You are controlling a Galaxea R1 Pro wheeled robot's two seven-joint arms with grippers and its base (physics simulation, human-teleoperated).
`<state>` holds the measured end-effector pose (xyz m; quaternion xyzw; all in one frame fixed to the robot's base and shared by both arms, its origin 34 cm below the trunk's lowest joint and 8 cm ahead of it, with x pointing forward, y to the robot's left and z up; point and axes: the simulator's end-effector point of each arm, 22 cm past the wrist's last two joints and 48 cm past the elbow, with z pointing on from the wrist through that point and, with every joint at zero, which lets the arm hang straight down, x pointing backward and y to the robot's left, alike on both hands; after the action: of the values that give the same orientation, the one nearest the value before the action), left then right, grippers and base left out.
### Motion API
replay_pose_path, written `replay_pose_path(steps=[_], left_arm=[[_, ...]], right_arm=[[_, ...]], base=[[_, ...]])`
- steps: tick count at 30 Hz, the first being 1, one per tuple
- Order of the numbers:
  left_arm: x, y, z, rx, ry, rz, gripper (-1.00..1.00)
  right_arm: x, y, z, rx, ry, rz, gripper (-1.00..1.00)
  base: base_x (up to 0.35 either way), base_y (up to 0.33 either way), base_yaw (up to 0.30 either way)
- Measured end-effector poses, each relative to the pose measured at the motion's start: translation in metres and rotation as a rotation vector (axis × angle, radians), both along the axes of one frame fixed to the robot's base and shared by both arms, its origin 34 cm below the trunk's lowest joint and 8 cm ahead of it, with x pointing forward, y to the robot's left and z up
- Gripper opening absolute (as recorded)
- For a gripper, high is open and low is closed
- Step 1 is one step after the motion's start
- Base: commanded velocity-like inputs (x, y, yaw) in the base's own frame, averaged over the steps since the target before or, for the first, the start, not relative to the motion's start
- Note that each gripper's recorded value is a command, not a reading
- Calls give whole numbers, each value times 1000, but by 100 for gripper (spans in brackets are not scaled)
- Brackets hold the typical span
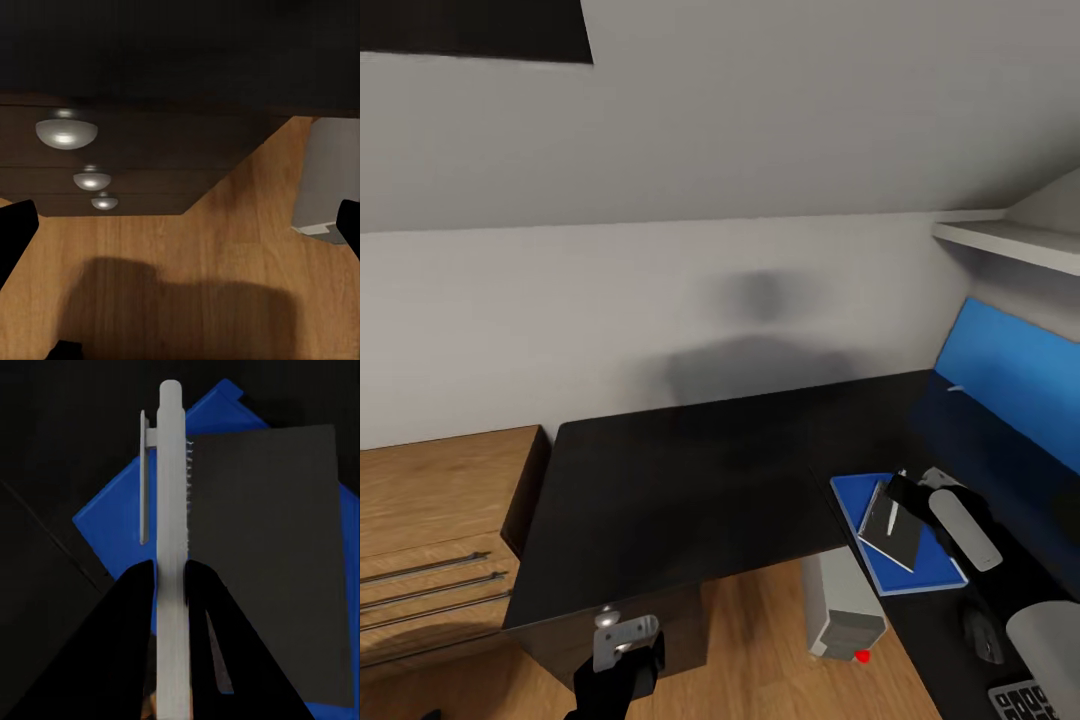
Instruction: In the bedroom, organize the workspace by keeping the computer under the desk, ensuring the monitor is on the desk, placing the keyboard on the desk next to the monitor, placing the mouse on the desk next to the keyboard, moving the folder from the swivel chair onto the desk next to the mouse, stacking the notebook on top of the folder with the pen on top of the notebook, and positioning the swivel chair next to the desk.
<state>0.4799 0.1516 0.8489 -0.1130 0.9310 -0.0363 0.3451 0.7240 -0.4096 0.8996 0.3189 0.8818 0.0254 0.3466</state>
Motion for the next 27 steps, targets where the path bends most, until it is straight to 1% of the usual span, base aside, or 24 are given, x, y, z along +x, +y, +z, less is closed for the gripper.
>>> replay_pose_path(steps=[2,5,13,18,27], left_arm=[[0,0,0,0,0,0,100],[-1,0,0,0,1,-1,100],[-1,-1,-1,-1,2,-2,100],[-8,-9,-2,-8,11,-21,100],[-12,-17,-2,-14,14,-36,100]], right_arm=[[-8,-6,-12,-4,30,-17,-100],[-13,-11,-21,-6,51,-29,-100],[-20,-15,-30,-9,72,-42,-100],[-16,-22,-26,-30,41,-69,-100],[-13,-28,-23,-55,21,-79,-100]], base=[[3,-3,0],[2,-2,0],[0,0,0],[0,0,0],[0,0,0]])
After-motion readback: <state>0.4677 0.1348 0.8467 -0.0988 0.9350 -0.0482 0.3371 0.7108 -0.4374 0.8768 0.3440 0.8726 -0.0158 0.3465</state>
